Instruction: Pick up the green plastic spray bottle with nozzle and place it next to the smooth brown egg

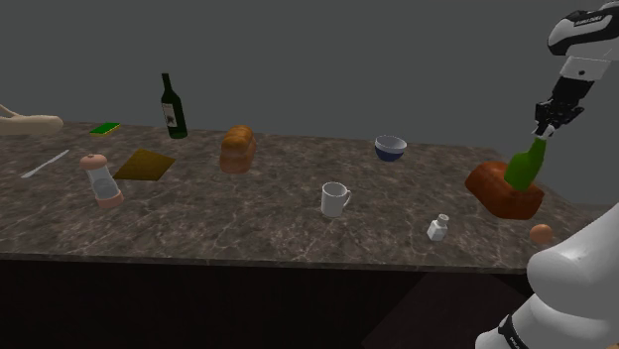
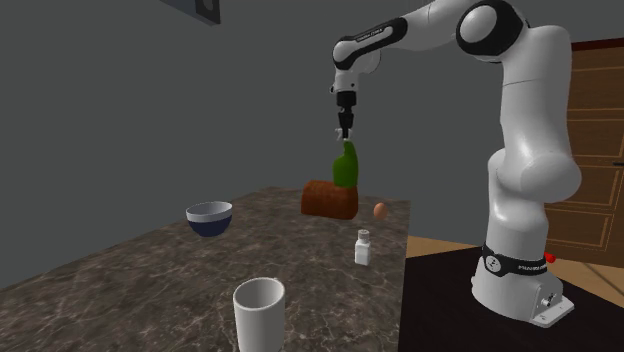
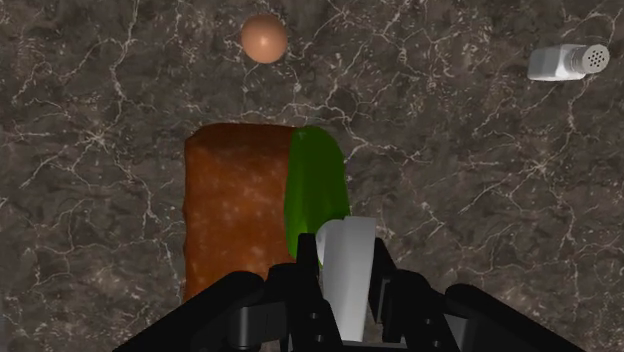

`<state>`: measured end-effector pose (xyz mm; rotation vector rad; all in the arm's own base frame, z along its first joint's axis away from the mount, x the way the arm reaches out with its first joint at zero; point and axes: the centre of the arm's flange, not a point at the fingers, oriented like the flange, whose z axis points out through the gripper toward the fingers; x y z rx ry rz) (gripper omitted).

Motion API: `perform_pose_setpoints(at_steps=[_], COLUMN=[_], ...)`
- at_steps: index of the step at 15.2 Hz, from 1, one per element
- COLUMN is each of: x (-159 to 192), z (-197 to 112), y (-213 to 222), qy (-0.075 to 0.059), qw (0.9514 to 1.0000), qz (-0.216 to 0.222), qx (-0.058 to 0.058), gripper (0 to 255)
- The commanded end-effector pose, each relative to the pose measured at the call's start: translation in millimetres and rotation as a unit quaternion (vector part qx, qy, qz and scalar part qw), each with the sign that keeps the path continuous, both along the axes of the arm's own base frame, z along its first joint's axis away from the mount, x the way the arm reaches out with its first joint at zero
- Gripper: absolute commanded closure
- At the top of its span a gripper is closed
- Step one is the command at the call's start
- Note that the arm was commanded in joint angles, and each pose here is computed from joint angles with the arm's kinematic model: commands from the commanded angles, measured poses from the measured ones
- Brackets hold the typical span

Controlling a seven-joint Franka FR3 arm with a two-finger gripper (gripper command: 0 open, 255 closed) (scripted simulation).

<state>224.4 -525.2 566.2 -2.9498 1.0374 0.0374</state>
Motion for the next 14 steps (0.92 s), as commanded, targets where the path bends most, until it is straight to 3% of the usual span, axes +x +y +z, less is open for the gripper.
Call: perform_pose_setpoints(at_steps=[1,14], x=[-25,-187], z=[3,3], y=[-9,-64], qy=[0.000,0.000], qw=[1.0000,1.0000], qz=[0.001,0.001], qx=[0.000,0.000], gripper=[255,255])
